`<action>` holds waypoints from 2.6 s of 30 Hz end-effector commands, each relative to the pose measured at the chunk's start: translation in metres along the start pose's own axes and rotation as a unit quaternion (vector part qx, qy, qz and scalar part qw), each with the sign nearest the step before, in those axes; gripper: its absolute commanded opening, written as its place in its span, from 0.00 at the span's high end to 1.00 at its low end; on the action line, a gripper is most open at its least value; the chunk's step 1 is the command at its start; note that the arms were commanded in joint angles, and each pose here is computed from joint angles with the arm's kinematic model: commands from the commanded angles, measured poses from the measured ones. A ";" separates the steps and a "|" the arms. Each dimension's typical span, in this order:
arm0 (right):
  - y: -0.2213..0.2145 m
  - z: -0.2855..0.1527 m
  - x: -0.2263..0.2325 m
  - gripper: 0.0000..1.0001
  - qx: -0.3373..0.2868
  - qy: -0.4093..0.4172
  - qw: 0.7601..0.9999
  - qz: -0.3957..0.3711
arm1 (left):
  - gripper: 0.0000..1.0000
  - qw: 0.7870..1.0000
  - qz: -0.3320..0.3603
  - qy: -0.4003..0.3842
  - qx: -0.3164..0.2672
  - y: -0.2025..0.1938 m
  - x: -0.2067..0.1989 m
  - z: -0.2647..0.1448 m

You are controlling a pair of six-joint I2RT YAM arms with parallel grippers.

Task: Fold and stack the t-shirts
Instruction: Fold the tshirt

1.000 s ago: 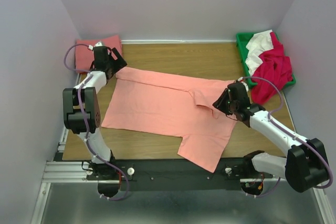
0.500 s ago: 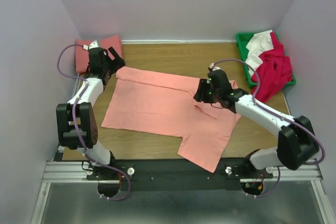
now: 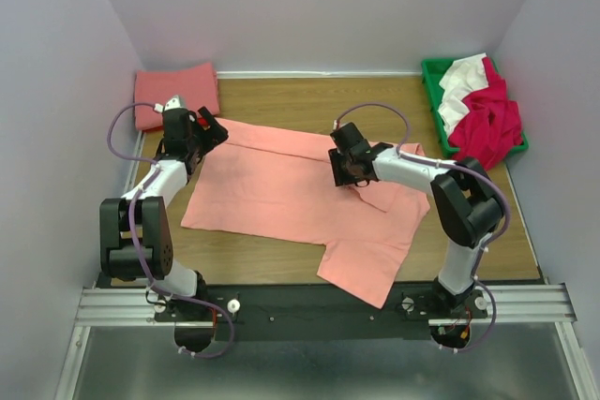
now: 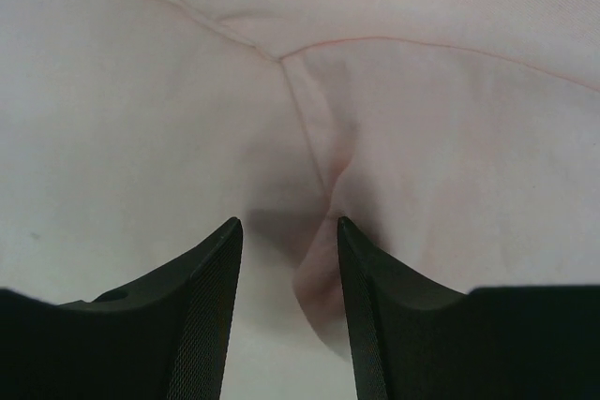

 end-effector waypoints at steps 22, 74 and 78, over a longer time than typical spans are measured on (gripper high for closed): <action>-0.009 -0.007 -0.016 0.69 0.013 -0.099 0.995 0.017 | 0.02 0.999 0.008 -0.002 -0.035 0.014 -0.005 -0.006; 0.016 -0.042 0.016 0.09 0.019 0.034 0.995 0.094 | 0.02 0.999 0.009 -0.006 -0.035 0.020 -0.009 -0.008; 0.024 -0.050 0.001 0.00 -0.014 0.003 0.992 0.125 | 0.02 0.999 0.011 -0.016 -0.033 0.024 -0.011 -0.005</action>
Point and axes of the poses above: each gripper's point midway between its finger pads, its own z axis out along the fingers, its own x axis along the line the jaws close on, y = z × x, the point moved 10 cm from there along -z, back along the fingers, and after that the axes turned 10 degrees about z, right-handed, at the moved point
